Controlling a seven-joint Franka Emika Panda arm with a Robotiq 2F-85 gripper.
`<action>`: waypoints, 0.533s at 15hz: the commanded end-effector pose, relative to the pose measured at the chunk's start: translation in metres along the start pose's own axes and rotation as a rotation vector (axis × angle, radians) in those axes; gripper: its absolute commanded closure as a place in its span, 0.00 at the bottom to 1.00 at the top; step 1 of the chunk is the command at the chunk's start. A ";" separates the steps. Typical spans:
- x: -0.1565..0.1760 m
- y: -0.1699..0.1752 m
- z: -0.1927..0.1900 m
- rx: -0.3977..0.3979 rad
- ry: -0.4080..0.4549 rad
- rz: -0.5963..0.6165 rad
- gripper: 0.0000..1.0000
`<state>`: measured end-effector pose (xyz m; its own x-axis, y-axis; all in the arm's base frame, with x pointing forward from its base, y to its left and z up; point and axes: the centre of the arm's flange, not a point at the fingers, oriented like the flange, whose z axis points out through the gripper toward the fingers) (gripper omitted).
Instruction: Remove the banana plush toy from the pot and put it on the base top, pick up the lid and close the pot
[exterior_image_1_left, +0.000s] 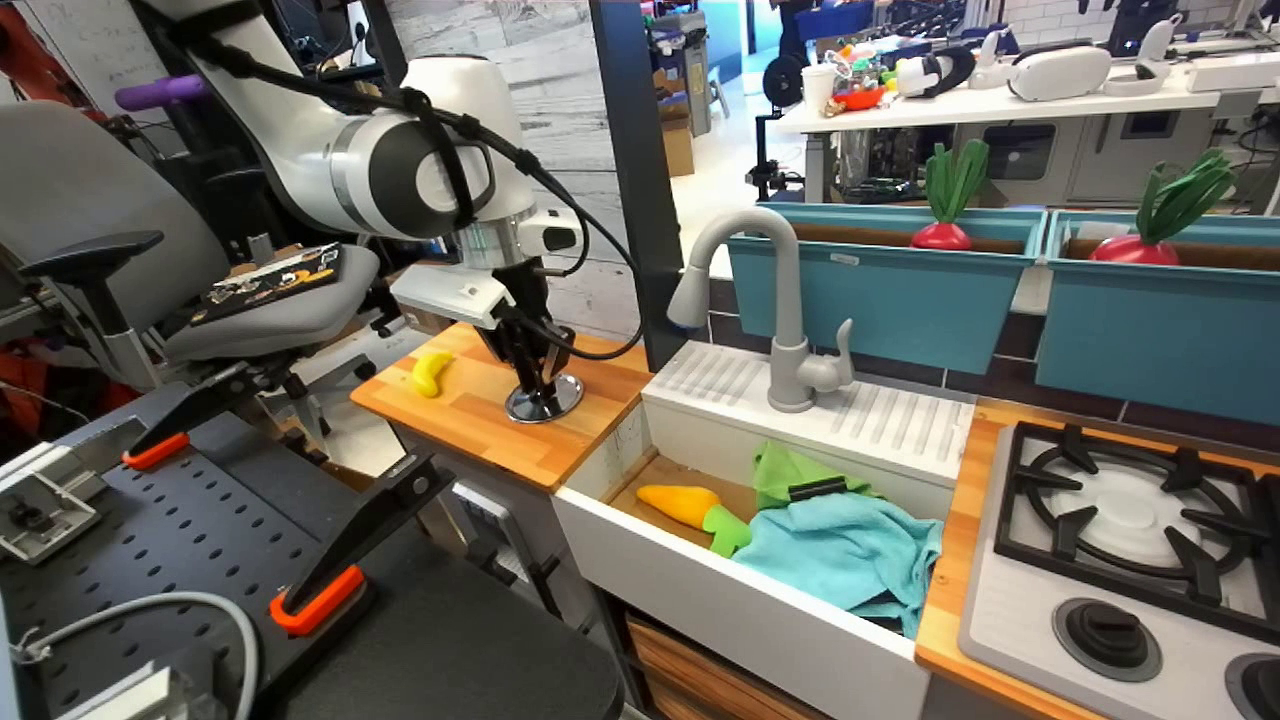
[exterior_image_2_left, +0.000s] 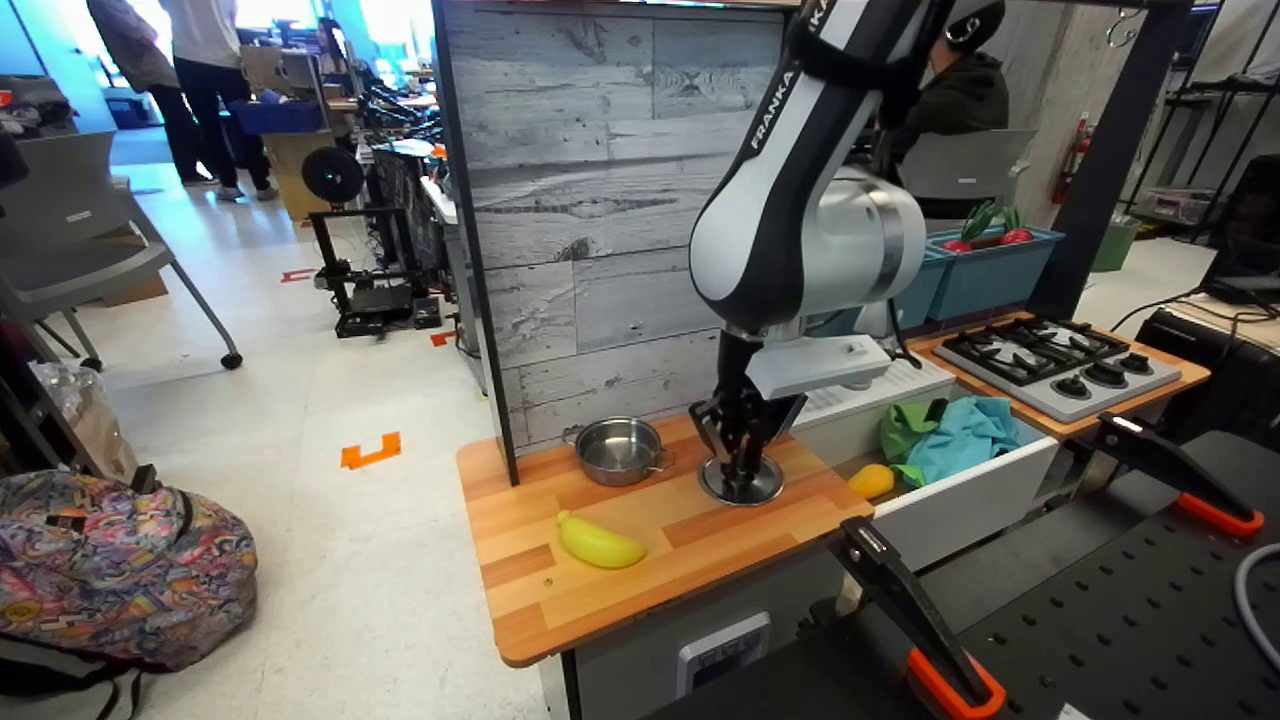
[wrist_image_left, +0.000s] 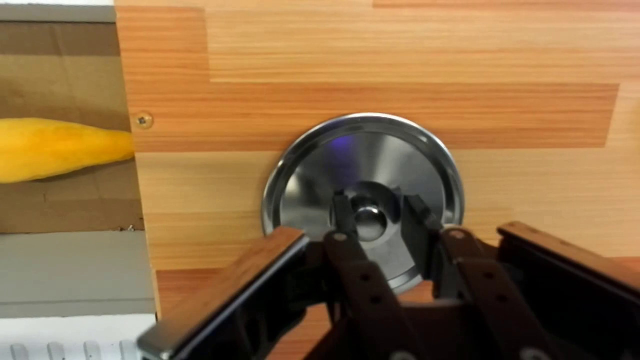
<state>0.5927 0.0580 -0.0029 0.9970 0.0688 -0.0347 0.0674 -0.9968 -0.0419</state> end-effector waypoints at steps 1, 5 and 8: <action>0.015 0.007 0.006 0.023 -0.022 0.009 0.98; 0.018 0.005 0.003 0.017 -0.031 0.008 0.95; 0.006 0.000 -0.007 0.006 -0.021 0.003 0.95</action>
<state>0.6045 0.0552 -0.0037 0.9968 0.0615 -0.0511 0.0594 -0.9974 -0.0417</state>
